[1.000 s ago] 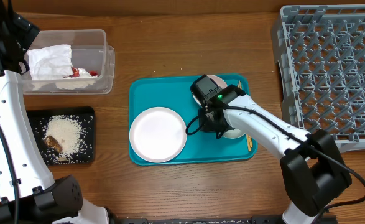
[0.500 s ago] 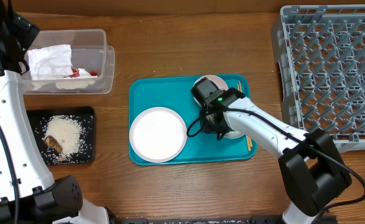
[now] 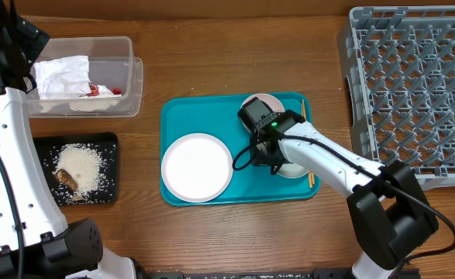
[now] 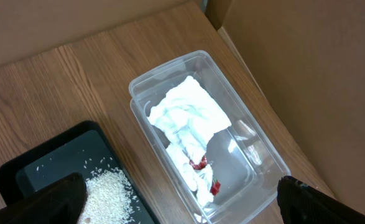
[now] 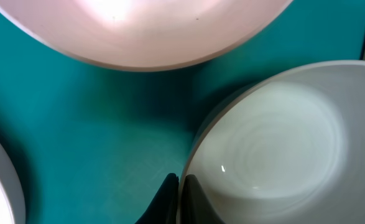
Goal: Sort waste into correct bins and load items into the dishwasher
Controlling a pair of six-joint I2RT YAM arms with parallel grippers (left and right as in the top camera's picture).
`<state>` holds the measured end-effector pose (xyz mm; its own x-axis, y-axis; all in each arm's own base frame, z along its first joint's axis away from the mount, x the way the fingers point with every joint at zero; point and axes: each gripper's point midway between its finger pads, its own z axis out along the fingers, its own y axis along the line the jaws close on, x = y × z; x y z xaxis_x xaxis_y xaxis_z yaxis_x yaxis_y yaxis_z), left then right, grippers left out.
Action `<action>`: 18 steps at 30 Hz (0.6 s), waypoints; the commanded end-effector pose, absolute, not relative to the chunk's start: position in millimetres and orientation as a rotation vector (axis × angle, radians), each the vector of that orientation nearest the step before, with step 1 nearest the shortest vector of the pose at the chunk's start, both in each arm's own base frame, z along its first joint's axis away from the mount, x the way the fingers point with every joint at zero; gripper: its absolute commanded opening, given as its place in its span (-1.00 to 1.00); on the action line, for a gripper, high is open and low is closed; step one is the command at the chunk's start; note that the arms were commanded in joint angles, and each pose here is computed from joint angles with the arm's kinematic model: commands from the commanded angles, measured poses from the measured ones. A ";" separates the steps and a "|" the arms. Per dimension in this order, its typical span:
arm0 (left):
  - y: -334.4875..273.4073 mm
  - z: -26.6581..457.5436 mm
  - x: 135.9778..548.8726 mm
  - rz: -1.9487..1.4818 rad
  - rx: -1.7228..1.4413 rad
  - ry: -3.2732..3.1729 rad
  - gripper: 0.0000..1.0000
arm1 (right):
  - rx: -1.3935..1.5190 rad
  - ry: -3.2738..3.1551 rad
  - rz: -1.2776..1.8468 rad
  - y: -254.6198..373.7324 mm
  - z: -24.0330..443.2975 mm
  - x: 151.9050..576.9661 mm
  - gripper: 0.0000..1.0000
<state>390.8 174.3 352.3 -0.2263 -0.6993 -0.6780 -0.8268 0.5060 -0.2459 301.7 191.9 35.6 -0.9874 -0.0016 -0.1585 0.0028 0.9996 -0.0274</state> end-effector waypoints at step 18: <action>176.8 352.0 390.7 0.229 -1.260 1.976 1.00 | 0.136 2.569 0.363 137.4 299.6 372.9 -0.92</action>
<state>390.8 174.3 352.3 -0.2263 -0.6993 -0.6780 -0.8268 0.5060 -0.2459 364.6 162.0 245.4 -0.9093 0.1250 -0.3969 0.0423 0.9766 0.2107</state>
